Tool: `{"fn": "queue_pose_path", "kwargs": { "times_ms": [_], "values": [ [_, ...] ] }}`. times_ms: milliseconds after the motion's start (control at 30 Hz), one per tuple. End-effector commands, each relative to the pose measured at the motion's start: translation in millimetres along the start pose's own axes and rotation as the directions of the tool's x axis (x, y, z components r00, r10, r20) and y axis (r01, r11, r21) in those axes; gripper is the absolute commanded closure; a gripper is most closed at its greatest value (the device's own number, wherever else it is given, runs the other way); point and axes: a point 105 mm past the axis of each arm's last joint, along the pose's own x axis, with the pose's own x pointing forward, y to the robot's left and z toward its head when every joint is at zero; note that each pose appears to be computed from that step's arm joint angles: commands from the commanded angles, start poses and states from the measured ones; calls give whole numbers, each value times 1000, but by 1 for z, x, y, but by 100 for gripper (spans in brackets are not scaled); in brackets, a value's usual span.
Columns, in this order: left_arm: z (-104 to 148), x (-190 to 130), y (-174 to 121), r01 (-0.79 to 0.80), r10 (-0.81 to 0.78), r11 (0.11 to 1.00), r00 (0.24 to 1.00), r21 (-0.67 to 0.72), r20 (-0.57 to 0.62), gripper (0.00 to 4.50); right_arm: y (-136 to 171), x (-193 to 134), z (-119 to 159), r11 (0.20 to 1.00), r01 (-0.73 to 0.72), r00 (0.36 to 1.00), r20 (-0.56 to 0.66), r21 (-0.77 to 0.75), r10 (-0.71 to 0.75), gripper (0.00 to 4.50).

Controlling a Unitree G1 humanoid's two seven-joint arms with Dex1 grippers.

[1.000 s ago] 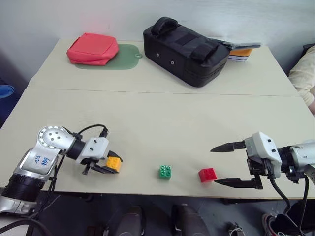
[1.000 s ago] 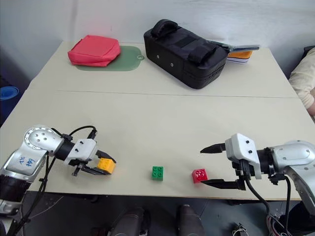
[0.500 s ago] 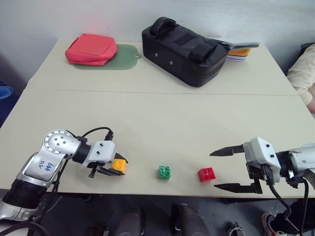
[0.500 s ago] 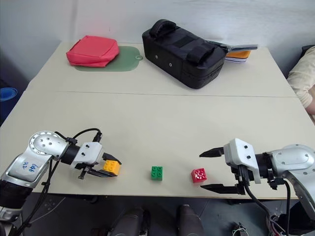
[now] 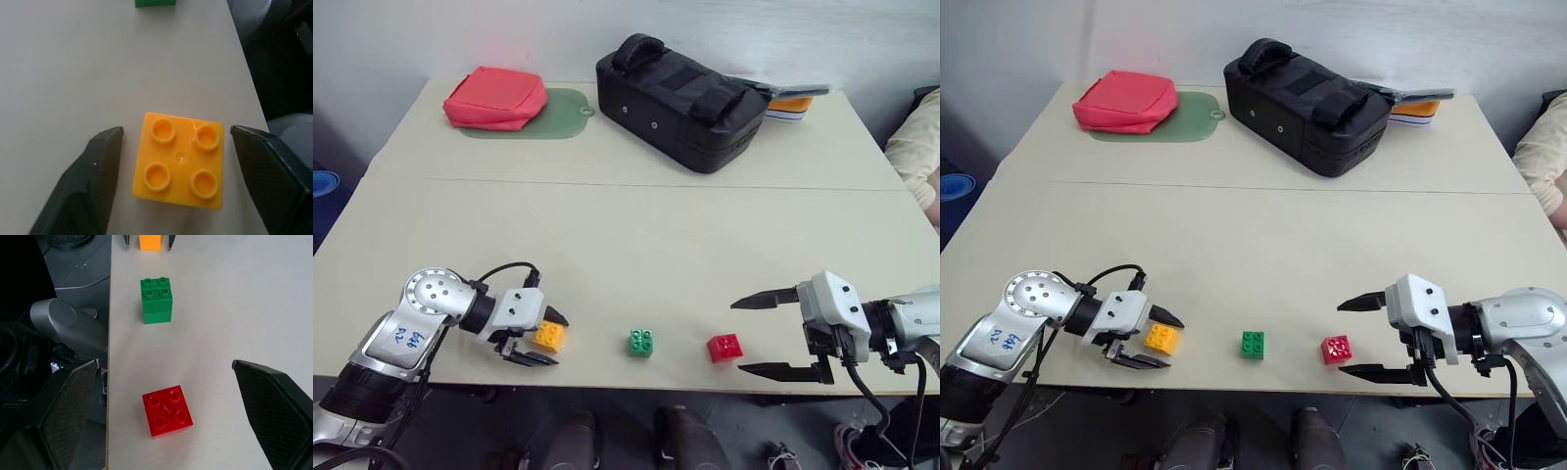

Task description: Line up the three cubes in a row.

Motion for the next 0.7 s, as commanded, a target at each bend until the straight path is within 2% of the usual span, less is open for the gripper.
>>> {"fn": "queue_pose_path", "kwargs": {
  "times_ms": [33, 133, 300, 367, 467, 600, 700],
  "values": [
    [0, -10, 1, -21, 21, 1000, 1000, 5, -4, 2, -3, -9, 8, 998, 28, 1000, -5, -49, -28, 0],
    [0, -20, 1, -27, 27, 1000, 1000, 1, -1, 2, -3, -15, 7, 998, 38, 999, -12, -40, -38, 0],
    [11, -62, 0, -99, 100, 995, 993, -23, 54, 2, 1, -44, -5, 998, 63, 997, -35, -4, -63, 0],
    [15, -85, 6, -161, 166, 984, 983, -75, 76, 2, -2, -61, -15, 995, 95, 994, -58, 29, -93, 0],
    [16, -108, 6, -207, 214, 973, 975, -99, 65, 2, -1, -81, -24, 991, 115, 991, -76, 69, -109, 0],
    [15, -127, -4, -217, 224, 969, 974, -120, 42, 2, 0, -102, -31, 984, 135, 989, -81, 117, -126, 0],
    [13, -127, -13, -181, 186, 977, 982, -108, 33, 2, -2, -98, -33, 983, 139, 989, -64, 124, -132, 0]
  ]
}}
